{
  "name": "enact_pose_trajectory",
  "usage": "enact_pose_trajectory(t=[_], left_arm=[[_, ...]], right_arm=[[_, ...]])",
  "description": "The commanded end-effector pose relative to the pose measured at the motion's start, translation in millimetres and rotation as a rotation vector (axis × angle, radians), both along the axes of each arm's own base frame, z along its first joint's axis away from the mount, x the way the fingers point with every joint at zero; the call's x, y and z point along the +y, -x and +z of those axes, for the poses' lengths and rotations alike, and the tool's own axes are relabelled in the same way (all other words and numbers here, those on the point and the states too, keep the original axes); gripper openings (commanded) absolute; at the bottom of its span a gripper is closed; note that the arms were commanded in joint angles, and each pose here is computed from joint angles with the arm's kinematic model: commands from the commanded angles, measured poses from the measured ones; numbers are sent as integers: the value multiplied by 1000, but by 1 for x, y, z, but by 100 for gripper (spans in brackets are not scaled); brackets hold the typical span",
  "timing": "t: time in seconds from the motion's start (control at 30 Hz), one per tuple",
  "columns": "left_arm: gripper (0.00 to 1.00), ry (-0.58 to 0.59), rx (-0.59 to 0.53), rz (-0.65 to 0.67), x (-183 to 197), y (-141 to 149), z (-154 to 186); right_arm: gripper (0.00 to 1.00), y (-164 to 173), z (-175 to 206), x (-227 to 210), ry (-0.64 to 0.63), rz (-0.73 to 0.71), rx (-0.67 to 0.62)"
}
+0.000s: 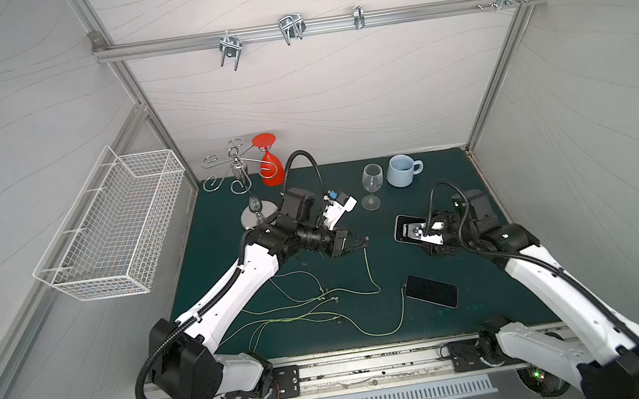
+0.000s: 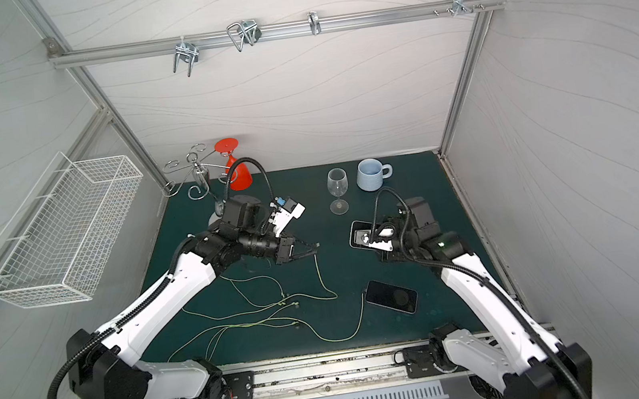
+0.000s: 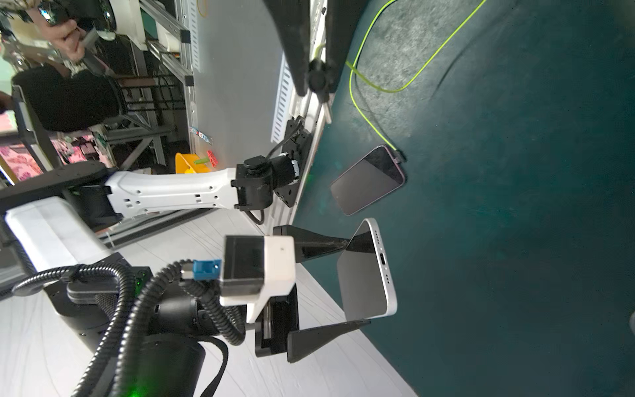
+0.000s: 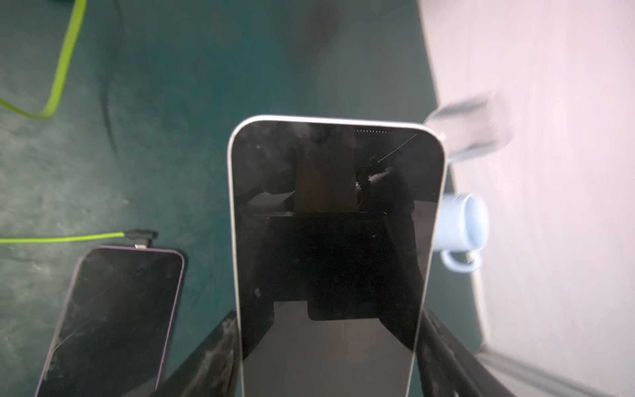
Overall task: Plug wired earphones into phones
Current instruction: Pick up the phone at the center of the board, then insert the wired earphone into the phone.
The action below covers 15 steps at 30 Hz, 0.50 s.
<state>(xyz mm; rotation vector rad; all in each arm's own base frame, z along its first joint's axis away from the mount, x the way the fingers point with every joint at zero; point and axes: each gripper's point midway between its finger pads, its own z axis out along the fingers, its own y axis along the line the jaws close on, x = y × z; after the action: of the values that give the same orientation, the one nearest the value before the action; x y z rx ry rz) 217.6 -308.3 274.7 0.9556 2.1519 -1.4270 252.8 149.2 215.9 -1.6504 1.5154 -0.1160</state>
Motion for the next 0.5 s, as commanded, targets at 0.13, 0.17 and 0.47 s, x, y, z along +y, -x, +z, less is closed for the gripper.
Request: enact_pose_trajectory(t=[0.13, 0.17, 0.47], left_arm=[[0, 25, -22, -134, -22, 23, 22], [0, 28, -27, -141, -25, 25, 23], [0, 18, -58, -165, -32, 30, 21]], right_arm=[[58, 45, 36, 28, -79, 240, -144], [57, 48, 39, 30, -91, 251, -144], [58, 58, 55, 44, -157, 276, -157]])
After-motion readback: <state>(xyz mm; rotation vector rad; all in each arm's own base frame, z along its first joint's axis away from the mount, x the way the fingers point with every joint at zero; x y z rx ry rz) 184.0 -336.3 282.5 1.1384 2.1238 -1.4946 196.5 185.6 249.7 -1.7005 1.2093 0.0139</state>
